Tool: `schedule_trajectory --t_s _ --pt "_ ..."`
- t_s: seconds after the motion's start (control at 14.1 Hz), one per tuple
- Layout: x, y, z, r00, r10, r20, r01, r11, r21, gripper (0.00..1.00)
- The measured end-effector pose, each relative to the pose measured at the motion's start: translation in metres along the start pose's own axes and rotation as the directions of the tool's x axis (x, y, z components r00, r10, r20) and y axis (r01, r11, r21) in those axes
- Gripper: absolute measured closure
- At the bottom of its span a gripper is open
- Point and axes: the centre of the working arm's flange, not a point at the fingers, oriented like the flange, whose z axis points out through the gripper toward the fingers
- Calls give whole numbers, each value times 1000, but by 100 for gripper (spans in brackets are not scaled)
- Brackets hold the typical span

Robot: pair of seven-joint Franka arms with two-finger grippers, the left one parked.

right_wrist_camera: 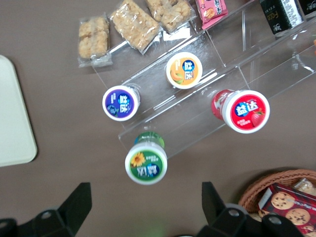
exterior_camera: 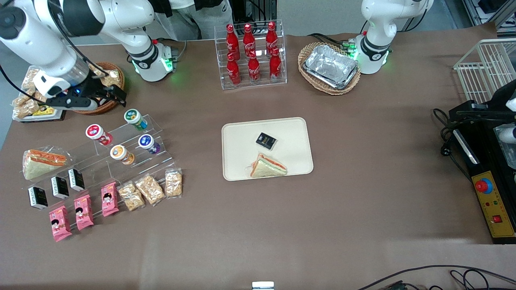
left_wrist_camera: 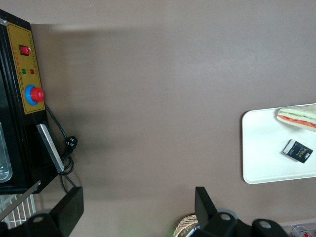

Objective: Place green gum on tray
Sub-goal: 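Lower the open right gripper over the green-capped yogurt bottle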

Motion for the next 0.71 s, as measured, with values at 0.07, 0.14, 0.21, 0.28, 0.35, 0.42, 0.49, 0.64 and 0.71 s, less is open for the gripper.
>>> schedule_trajectory --t_s 0.07,0.14,0.21,0.28,0.35,0.42,0.49,0.64,0.71 --pt "3 -1 9 1000 9 3 -9 1000 -1 0" --pt "6 -1 17 1000 13 10 -13 1000 -3 0" --pt "7 -2 25 1000 16 21 -15 1000 -5 0" --pt "7 -2 33 1000 16 26 -15 1000 -6 0" --pt "6 -2 42 1000 15 27 -14 1000 -6 0" --pt "4 -3 51 1000 14 25 -14 1000 -6 0" --pt "3 -2 59 1000 18 21 -18 1000 -4 0" --pt "1 -3 68 999 29 12 -29 1000 5 0" --pt "1 -3 70 999 31 8 -32 999 9 0"
